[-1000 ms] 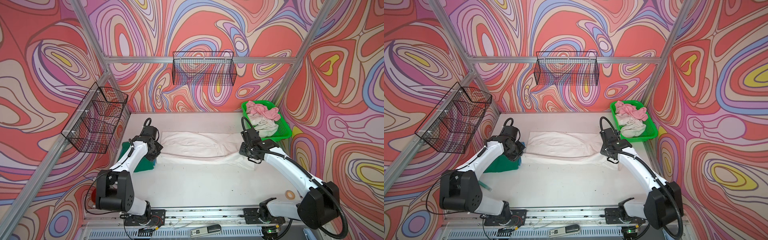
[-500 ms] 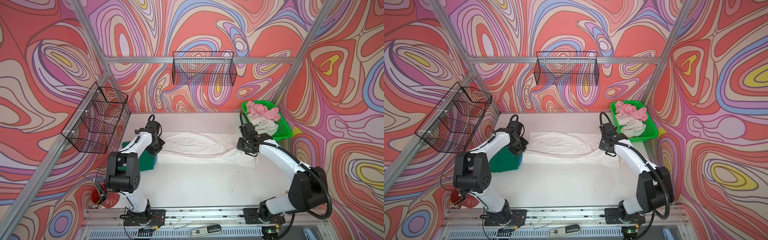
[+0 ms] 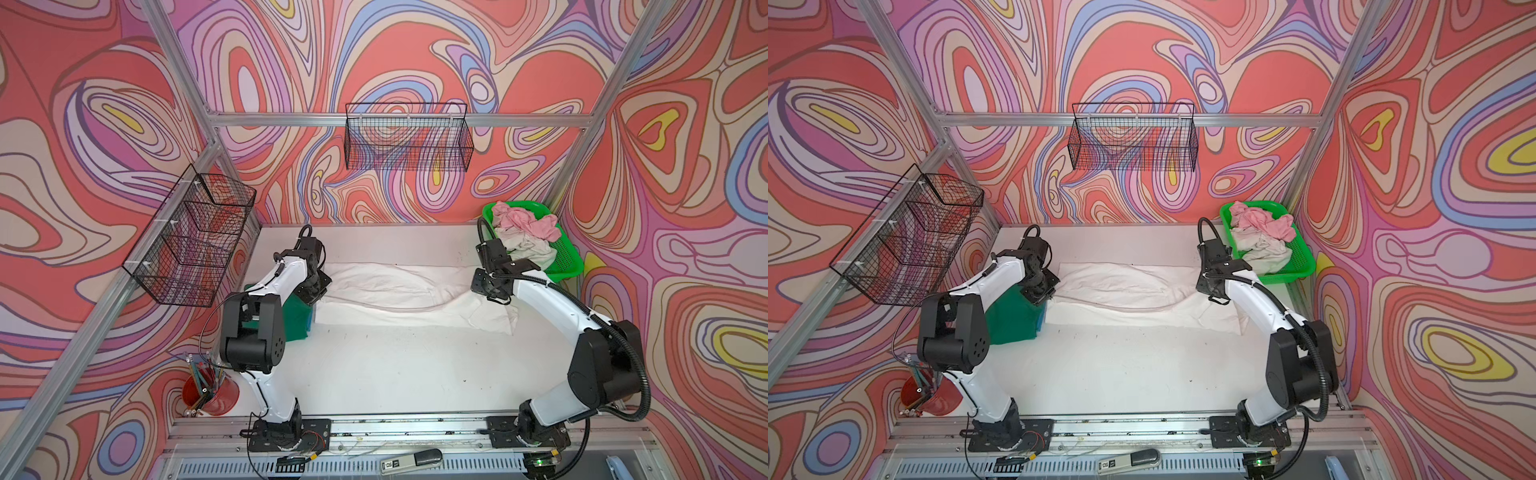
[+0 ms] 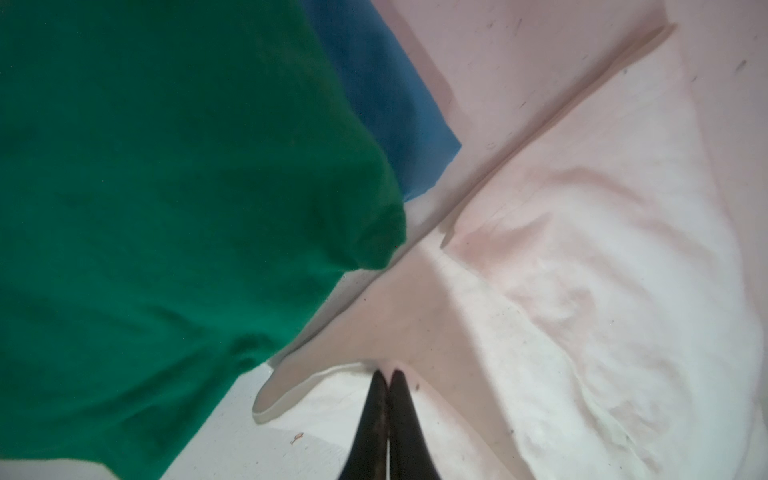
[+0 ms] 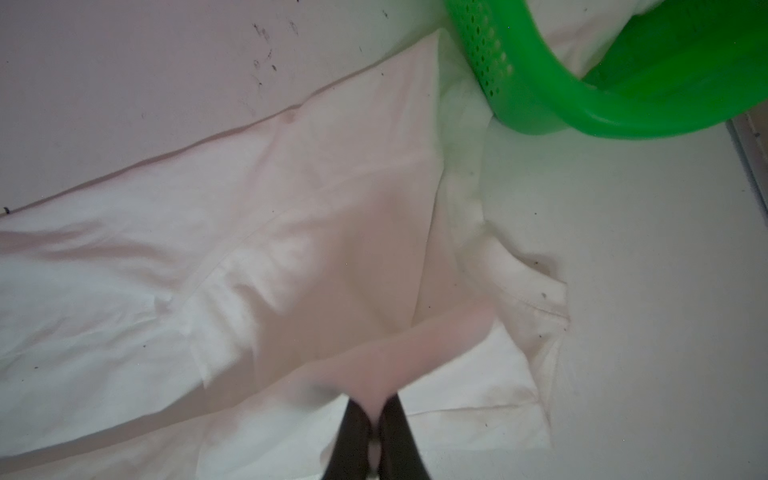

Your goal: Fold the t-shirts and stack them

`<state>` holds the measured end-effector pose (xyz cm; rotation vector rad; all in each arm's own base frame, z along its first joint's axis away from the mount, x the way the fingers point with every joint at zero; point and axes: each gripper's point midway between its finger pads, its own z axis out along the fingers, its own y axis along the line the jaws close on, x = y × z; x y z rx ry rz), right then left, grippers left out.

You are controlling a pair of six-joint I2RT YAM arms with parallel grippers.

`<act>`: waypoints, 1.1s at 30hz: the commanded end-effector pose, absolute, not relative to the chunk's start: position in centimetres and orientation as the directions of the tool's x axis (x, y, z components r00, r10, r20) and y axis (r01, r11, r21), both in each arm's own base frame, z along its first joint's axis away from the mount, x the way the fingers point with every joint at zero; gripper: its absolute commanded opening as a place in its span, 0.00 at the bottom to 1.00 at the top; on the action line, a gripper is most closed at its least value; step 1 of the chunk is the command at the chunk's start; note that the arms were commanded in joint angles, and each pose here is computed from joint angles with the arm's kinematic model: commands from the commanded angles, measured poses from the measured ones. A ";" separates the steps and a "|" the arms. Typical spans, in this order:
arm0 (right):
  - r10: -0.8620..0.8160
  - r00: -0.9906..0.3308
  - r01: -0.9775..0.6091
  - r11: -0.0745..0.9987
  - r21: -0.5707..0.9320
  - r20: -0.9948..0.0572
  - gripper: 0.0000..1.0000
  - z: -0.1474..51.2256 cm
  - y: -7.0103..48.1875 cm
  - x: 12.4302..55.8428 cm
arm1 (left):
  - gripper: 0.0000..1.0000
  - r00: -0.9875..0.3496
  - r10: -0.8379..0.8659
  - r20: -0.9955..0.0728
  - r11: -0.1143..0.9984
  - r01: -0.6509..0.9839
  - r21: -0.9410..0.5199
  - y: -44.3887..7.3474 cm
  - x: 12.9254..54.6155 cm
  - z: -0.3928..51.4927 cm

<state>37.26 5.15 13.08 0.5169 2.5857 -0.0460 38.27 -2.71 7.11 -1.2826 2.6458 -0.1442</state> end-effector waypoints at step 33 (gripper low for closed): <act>0.339 -0.818 0.361 0.932 0.046 -0.465 0.00 10.9 5.2 41.7 | 0.33 -0.613 -0.778 -0.142 0.627 -0.772 -0.106 -1.8 39.7 7.0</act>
